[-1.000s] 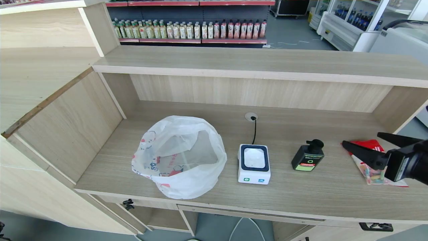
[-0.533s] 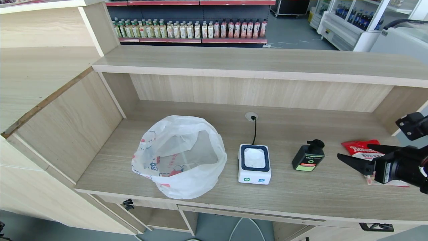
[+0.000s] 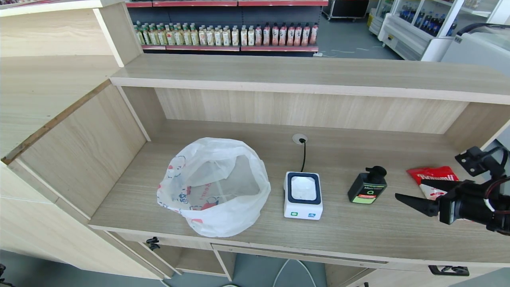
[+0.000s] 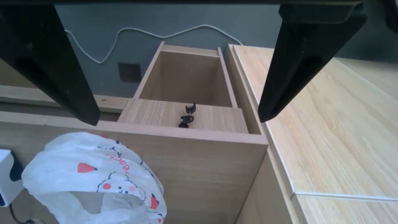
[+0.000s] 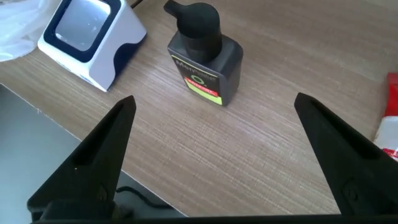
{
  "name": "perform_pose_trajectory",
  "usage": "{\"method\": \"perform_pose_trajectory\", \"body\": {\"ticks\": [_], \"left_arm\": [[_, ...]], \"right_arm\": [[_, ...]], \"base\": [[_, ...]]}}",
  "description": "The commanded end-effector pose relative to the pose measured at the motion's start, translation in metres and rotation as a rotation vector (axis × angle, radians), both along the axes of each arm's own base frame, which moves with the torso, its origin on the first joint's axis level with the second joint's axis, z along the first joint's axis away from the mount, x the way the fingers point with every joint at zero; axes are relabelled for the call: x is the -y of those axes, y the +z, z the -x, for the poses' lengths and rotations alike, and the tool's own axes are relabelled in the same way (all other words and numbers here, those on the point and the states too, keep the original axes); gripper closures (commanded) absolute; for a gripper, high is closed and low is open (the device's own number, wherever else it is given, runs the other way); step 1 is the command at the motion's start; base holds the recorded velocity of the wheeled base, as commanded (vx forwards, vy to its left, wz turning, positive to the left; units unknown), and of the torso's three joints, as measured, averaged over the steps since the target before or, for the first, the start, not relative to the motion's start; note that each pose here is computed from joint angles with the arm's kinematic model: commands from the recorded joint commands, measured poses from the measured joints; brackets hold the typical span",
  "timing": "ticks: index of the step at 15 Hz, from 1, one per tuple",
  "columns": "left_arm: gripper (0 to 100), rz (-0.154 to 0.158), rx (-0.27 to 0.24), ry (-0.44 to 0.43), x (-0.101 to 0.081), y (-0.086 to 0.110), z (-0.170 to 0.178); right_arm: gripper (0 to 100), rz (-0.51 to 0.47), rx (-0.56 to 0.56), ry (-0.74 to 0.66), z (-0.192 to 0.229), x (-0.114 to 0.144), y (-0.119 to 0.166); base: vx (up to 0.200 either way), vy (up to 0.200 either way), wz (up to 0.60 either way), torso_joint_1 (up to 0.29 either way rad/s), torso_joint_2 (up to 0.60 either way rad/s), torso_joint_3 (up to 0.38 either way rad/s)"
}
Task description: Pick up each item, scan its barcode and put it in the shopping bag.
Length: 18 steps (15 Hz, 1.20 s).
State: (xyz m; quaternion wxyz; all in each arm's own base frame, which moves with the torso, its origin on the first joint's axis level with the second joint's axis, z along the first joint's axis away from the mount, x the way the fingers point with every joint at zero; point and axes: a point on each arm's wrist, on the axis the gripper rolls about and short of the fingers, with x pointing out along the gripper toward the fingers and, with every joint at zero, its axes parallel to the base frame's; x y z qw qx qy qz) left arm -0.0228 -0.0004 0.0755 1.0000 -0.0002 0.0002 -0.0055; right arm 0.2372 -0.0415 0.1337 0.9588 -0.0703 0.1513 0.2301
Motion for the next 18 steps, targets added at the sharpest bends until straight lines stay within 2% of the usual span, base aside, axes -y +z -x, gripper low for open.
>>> {"method": "perform_pose_trajectory", "body": {"ticks": [1, 6, 13, 18], "left_arm": [[0, 0.0, 0.0, 0.0, 0.0, 0.0, 0.0], [0, 0.001, 0.0, 0.0, 0.0, 0.0, 0.0], [0, 0.0, 0.0, 0.0, 0.0, 0.0, 0.0], [0, 0.001, 0.0, 0.0, 0.0, 0.0, 0.0]], "right_arm": [[0, -0.026, -0.015, 0.06, -0.023, 0.003, -0.026], [0, -0.071, -0.014, 0.192, -0.046, -0.005, -0.047], [0, -0.107, 0.004, 0.345, -0.081, -0.02, -0.057], [0, -0.121, -0.014, 0.388, -0.087, -0.028, -0.072]], "base": [[0.0, 0.0, 0.0, 0.0, 0.0, 0.0], [0.0, 0.0, 0.0, 0.0, 0.0, 0.0], [0.0, 0.0, 0.0, 0.0, 0.0, 0.0], [0.0, 0.0, 0.0, 0.0, 0.0, 0.0]]}}
